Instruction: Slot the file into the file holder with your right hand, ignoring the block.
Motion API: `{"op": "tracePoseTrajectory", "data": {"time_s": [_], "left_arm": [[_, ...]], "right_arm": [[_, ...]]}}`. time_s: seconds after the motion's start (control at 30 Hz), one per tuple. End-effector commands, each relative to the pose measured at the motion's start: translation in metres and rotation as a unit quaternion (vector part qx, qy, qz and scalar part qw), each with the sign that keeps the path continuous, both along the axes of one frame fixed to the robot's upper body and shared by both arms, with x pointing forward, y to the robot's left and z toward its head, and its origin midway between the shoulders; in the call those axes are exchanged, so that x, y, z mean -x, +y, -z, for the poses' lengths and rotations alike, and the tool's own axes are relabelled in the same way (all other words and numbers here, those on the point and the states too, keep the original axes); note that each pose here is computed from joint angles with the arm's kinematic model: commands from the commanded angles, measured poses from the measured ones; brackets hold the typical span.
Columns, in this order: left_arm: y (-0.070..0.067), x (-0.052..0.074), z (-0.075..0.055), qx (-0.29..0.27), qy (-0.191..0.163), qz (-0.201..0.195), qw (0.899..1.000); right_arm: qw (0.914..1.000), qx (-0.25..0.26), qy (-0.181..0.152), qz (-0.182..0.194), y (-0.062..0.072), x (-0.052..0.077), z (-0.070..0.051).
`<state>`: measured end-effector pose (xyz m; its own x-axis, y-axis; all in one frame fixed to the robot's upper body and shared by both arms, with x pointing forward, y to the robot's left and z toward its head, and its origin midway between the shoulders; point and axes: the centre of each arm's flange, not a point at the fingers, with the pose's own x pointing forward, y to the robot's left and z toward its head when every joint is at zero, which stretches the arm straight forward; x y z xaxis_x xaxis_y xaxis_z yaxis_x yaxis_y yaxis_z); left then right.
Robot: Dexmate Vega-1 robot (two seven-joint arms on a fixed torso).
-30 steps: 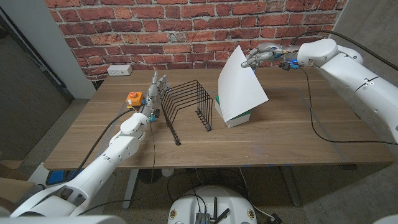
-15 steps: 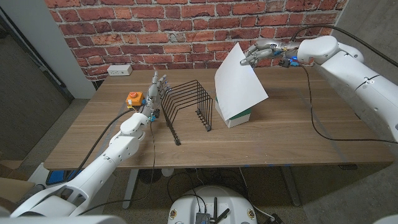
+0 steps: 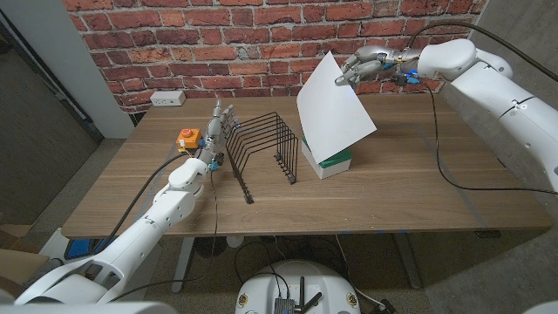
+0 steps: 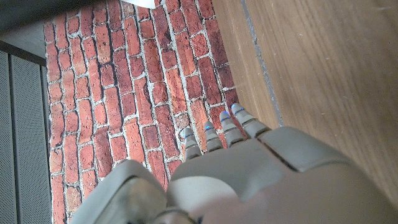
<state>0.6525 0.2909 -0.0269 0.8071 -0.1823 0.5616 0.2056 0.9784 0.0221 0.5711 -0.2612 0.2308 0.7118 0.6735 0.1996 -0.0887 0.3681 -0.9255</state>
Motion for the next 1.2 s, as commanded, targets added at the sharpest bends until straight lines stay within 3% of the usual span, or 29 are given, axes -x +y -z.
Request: {"op": "tracePoseTrajectory", "data": {"time_s": [0.03, 0.43, 1.2], "left_arm": [[0.000, 0.000, 0.000, 0.000, 0.000, 0.000, 1.000], [0.000, 0.000, 0.000, 0.000, 0.000, 0.000, 1.000], [0.000, 0.000, 0.000, 0.000, 0.000, 0.000, 1.000]], "right_arm": [[0.9996, 0.022, -0.015, -0.003, 0.008, 0.007, -0.013], [0.9980, 0.054, -0.032, -0.003, 0.019, 0.018, -0.021], [0.9966, 0.066, -0.047, 0.014, 0.019, 0.025, -0.041]]}}
